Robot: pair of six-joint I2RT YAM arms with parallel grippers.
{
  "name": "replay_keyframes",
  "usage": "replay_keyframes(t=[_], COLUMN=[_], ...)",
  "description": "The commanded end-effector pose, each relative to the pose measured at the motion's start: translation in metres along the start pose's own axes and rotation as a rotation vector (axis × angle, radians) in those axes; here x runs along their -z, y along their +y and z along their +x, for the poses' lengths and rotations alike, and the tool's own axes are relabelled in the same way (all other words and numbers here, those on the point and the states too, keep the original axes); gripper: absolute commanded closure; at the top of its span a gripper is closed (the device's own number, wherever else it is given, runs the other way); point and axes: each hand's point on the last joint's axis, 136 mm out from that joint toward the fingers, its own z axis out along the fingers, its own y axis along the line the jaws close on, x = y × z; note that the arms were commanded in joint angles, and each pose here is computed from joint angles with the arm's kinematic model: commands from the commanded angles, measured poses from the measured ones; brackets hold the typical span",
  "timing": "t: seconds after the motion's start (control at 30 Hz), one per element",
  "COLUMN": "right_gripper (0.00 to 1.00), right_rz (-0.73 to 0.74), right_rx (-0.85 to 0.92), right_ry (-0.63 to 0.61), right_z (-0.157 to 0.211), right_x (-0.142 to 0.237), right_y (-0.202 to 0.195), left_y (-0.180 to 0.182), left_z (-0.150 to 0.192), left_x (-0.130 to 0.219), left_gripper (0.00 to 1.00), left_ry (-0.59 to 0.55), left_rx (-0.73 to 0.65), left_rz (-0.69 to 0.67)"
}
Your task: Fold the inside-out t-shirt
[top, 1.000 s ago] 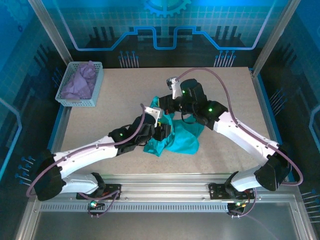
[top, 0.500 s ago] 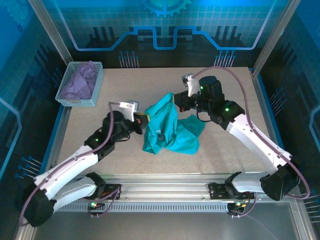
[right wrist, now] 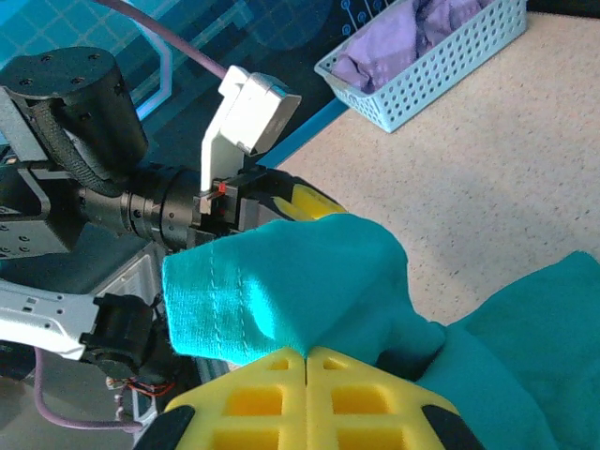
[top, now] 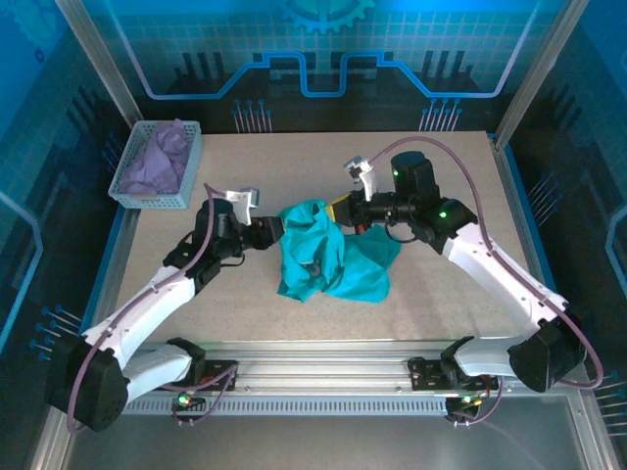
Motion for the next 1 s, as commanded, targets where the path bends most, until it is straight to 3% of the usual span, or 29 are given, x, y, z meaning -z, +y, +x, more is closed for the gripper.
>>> replay_keyframes(t=[0.0,0.1,0.27,0.6,0.67,0.77,0.87,0.97], right_gripper=[1.0,1.0,1.0,1.0,1.0,1.0,1.0,1.0], right_rz=[-0.031,-0.035,-0.018,-0.041,-0.046,-0.017,0.127,0.214], right_rx=[-0.075,-0.121,-0.163,-0.137,-0.119,-0.078,-0.039,0.0], right_ry=[-0.003,0.006,0.002,0.015,0.016,0.027,0.048,0.04], right_z=[-0.001,0.001,0.002,0.007,0.008,0.014,0.023,0.025], right_x=[-0.008,-0.015,-0.019,-0.017,-0.014,-0.008,0.003,0.011], right_y=[-0.006,-0.011,-0.017,-0.006,-0.003,-0.005,-0.024,-0.036], left_y=[0.0,-0.005,-0.035,-0.053,-0.05,-0.057,-0.082,-0.112], left_z=[-0.006,-0.007,-0.005,-0.024,-0.031,-0.035,-0.033,-0.025], left_x=[0.017,0.037,0.054,0.018,0.008,-0.001,0.009,0.033], left_gripper=[0.51,0.43,0.37,0.34,0.42,0.67,0.91,1.0], left_ry=[-0.02,-0.071,-0.085,-0.056,-0.051,-0.023,0.007,0.044], left_rx=[-0.006,-0.065,-0.192,-0.299,-0.299,-0.236,-0.178,-0.123], left_rz=[-0.043,-0.102,-0.118,-0.129,-0.146,-0.068,0.141,0.383])
